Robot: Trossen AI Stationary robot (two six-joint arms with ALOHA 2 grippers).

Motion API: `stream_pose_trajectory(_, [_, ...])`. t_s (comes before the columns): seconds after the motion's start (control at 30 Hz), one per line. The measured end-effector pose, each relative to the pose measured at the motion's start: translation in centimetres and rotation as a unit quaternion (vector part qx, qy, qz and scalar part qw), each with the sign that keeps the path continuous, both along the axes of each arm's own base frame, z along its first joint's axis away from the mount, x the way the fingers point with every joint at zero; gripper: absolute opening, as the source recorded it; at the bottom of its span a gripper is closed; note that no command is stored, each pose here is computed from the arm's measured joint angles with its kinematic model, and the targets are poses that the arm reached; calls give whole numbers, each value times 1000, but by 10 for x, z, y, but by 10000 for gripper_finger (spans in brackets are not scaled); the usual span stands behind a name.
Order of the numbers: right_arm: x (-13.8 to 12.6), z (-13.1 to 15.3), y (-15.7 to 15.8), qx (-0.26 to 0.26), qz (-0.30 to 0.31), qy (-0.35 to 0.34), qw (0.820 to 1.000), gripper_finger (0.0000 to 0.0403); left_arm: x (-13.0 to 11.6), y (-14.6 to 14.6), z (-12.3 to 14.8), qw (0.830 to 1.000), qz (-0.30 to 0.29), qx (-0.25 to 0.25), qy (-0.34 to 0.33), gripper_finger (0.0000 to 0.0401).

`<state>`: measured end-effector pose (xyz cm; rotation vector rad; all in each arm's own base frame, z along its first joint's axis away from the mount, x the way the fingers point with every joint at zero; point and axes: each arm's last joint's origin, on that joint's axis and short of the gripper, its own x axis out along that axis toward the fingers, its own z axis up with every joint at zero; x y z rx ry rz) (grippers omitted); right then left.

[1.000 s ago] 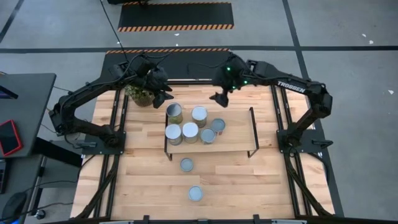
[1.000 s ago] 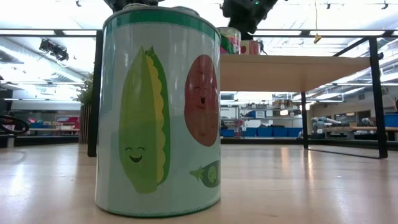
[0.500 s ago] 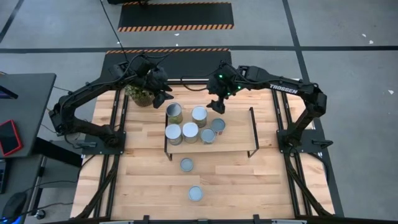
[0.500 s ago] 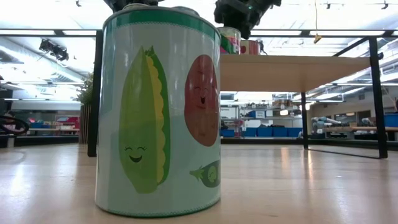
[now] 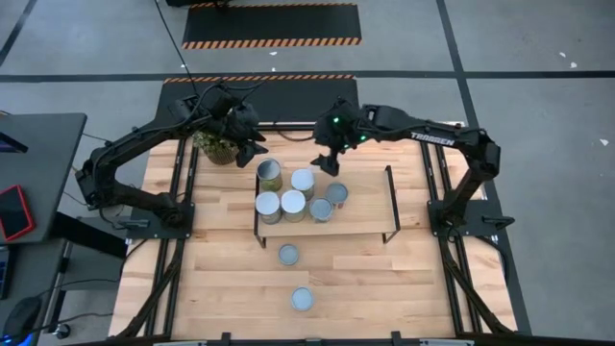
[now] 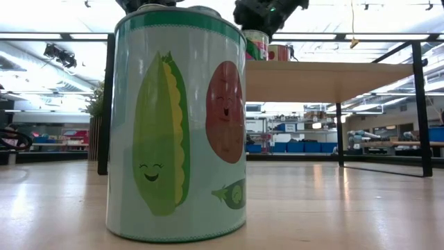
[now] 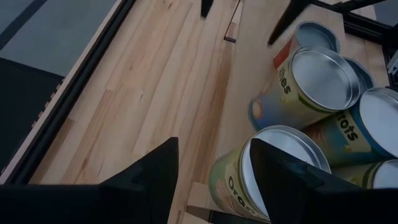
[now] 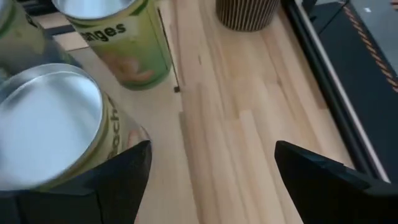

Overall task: Pick and place cans onto a shelf
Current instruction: Put the canned peaches on the shelf, then adjust the canned goods on the shelf

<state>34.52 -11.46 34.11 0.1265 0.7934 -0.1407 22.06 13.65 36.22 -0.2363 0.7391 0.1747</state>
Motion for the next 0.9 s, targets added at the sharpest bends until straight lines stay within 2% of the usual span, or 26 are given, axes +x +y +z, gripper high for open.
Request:
stream_pose_trajectory(0.13, [-14, 1, 4, 35, 18, 38, 999, 348, 0, 0, 0, 1000, 0, 0, 0, 204])
stream_pose_trajectory(0.27, [-14, -5, 15, 60, 42, 67, 995, 348, 0, 0, 0, 1000, 0, 0, 0, 204])
stream_pose_trajectory(0.43, [-4, -3, 26, 47, 57, 38, 997, 348, 0, 0, 0, 1000, -1, 1, 0, 204])
stream_pose_trajectory(0.6, [5, 4, 27, 16, 52, -12, 998, 348, 0, 0, 0, 1000, -1, 1, 0, 204])
stream_pose_trajectory(0.73, [8, 8, 25, 16, 40, -38, 998, 348, 0, 0, 0, 1000, -1, 1, 0, 204])
stream_pose_trajectory(0.9, [-2, 5, 23, 22, 23, 7, 999, 348, 0, 0, 0, 1000, 0, 0, 0, 204])
